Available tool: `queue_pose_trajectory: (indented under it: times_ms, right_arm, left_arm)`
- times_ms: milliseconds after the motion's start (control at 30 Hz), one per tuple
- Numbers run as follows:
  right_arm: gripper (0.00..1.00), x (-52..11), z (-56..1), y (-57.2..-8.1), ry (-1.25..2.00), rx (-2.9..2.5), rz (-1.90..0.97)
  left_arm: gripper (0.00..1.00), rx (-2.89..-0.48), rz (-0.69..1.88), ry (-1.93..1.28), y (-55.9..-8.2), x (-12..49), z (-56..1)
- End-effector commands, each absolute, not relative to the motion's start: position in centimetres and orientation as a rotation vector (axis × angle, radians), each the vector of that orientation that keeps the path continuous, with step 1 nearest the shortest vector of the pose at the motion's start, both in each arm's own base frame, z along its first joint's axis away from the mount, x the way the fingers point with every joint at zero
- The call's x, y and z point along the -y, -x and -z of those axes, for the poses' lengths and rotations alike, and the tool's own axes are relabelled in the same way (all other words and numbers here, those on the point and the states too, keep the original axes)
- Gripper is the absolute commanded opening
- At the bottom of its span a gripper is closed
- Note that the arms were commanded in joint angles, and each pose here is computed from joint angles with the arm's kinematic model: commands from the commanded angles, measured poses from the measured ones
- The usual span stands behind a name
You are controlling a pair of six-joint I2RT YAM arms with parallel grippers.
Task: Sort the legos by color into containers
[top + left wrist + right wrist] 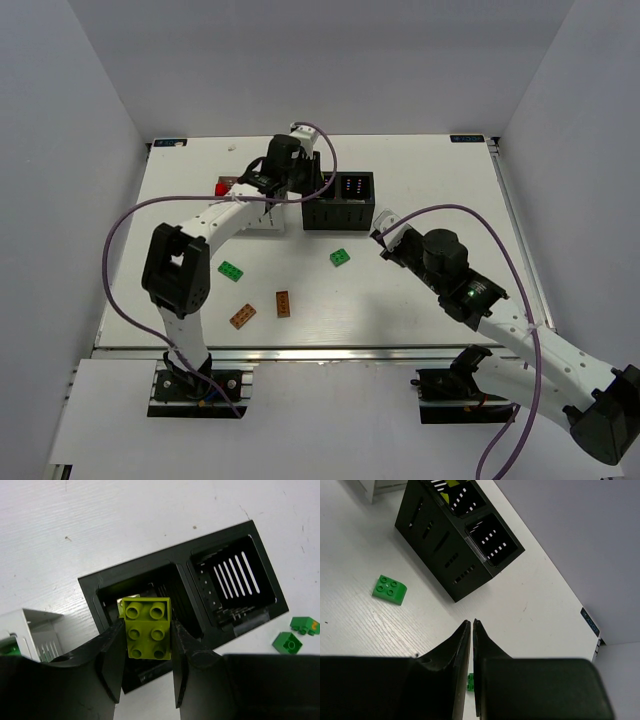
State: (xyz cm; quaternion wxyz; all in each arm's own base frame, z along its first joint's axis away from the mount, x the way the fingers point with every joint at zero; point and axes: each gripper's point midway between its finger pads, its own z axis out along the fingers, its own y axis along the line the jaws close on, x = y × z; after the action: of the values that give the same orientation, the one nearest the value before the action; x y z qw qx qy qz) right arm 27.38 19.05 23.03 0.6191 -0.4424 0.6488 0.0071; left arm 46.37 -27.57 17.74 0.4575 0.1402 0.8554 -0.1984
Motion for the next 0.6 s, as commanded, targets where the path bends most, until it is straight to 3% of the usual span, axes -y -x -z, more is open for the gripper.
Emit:
queue_pose_trajectory:
  times_ms: [0, 167, 367, 567]
  right_arm:
    - [0.12, -19.3, -24.1, -27.7, 0.980, -1.460, -0.035]
    - [0.12, -19.3, -23.8, -27.7, 0.987, -1.466, -0.037]
    - [0.12, -19.4, -23.7, -27.6, 0.992, -1.466, -0.045]
    - [0.14, -19.6, -23.6, -27.4, 1.001, -1.469, -0.063]
  left_arm:
    - [0.23, -2.048, 0.483, -0.328, -47.5, 28.3, -21.0]
    - [0.44, -2.075, 0.462, -0.341, -47.9, 29.1, -20.2]
    - [0.52, -2.102, 0.423, -0.333, -48.4, 29.1, -19.5]
    - [0.53, -2.109, 0.424, -0.348, -47.8, 29.4, -19.6]
